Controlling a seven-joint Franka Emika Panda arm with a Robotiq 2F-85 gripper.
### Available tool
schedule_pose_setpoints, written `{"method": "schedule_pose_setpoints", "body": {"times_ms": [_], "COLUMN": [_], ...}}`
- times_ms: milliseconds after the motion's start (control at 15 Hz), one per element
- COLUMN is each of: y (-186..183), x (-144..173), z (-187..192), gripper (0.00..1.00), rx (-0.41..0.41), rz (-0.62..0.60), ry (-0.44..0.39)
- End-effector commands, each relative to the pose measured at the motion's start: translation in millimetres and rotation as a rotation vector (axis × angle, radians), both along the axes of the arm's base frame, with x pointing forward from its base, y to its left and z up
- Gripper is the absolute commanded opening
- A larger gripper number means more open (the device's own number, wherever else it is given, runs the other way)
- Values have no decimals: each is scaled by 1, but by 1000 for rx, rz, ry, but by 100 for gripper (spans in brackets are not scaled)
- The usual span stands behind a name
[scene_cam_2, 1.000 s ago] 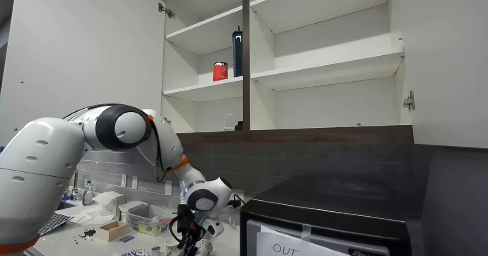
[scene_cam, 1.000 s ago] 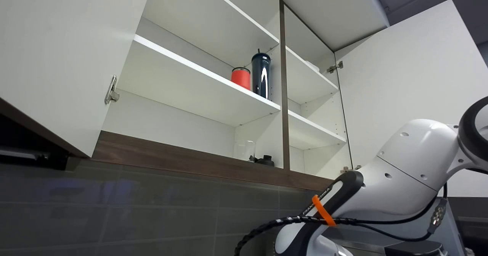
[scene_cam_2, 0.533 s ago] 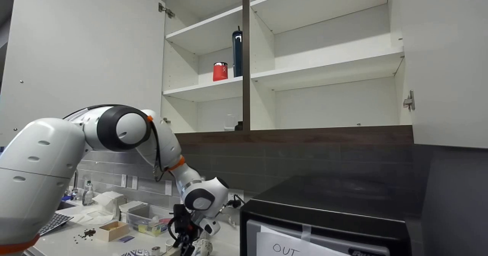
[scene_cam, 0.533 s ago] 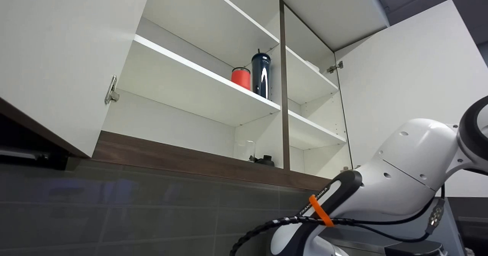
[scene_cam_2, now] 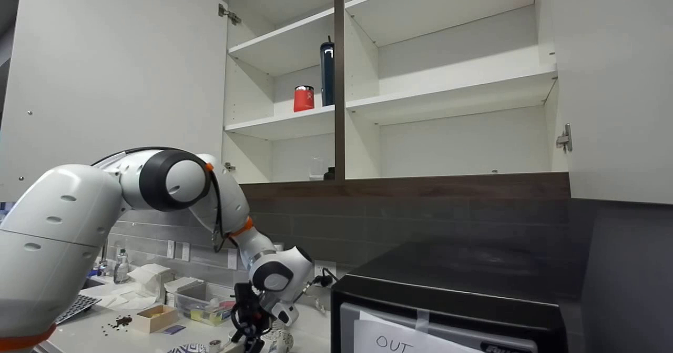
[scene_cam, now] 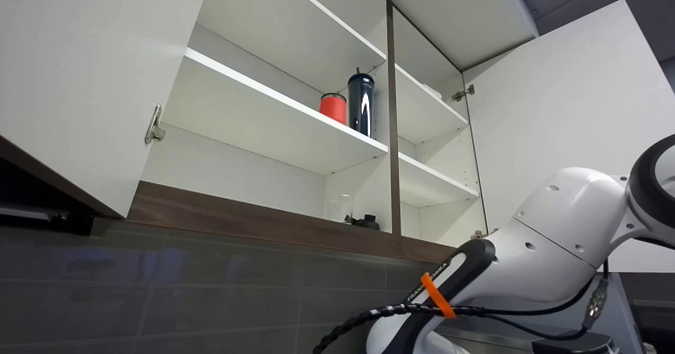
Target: Move the object on the countertop
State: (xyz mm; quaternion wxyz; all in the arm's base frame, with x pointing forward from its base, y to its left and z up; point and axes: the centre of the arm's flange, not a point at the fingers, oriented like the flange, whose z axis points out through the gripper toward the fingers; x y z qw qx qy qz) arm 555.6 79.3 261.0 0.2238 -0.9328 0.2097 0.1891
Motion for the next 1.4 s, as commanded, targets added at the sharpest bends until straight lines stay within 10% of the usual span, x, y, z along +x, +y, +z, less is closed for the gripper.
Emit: {"method": "schedule_pose_setpoints", "body": {"times_ms": [0,1333], "y": [4,26], "x": [8,23], "z": [-4,-8], "gripper": [100,100], "rx": [13,252], "rz": [51,335], "ry": [18,158]}}
